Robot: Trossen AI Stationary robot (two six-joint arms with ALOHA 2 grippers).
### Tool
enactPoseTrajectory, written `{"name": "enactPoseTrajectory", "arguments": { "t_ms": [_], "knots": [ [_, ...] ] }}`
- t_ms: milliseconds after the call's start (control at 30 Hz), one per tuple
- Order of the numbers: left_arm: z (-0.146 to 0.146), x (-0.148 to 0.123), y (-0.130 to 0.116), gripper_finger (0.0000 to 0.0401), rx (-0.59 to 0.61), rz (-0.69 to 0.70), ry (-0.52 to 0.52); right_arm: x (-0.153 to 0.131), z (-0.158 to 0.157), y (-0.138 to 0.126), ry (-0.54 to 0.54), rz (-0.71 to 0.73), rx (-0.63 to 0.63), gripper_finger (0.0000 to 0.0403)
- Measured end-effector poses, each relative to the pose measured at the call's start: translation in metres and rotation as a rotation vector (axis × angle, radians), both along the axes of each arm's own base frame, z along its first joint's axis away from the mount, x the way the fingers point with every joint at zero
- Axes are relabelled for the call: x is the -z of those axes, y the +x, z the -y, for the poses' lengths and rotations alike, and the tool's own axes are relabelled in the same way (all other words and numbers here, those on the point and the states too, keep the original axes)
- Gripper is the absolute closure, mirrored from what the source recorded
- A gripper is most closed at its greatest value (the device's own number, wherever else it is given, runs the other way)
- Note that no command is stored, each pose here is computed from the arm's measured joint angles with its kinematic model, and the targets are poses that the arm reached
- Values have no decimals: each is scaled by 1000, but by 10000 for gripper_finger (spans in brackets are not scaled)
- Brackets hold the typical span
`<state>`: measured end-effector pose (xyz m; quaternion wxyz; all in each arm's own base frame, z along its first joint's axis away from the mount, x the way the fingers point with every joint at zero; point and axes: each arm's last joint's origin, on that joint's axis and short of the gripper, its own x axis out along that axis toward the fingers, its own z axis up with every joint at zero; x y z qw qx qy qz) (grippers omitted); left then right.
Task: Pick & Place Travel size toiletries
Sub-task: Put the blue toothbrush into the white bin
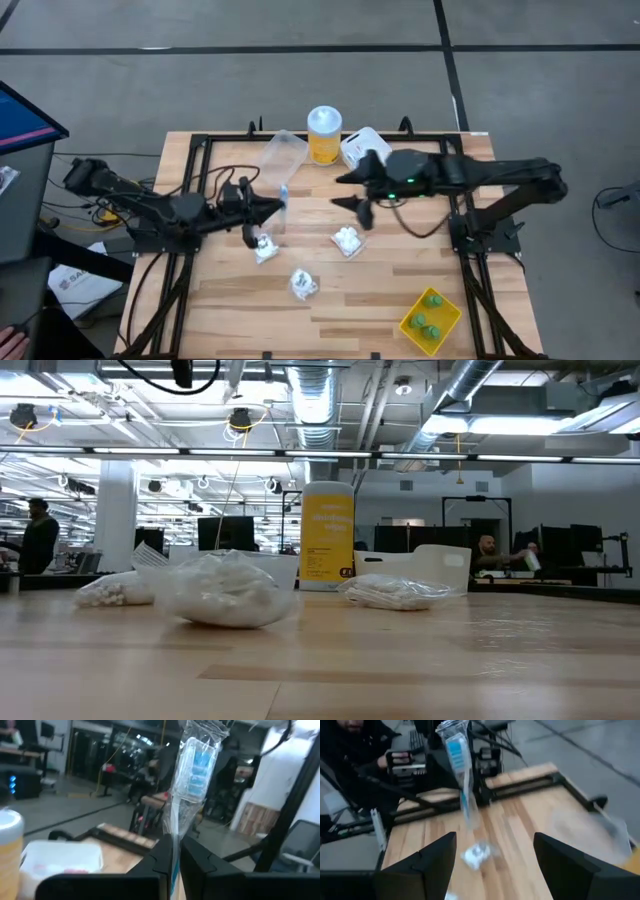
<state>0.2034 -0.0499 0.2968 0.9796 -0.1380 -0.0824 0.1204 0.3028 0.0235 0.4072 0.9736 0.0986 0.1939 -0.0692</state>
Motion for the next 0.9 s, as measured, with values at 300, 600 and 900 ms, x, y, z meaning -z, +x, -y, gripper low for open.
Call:
{"name": "enactPoseTrajectory", "arguments": {
  "t_ms": [300,600,900],
  "knots": [
    [-3,3,13,387,45,40,7,20,10,51,32,114,-105,145],
    [0,15,31,387,66,44,8,20,18,62,66,187,-199,145],
    [-9,11,39,388,112,73,19,20,22,62,66,190,-190,145]
  ]
}}
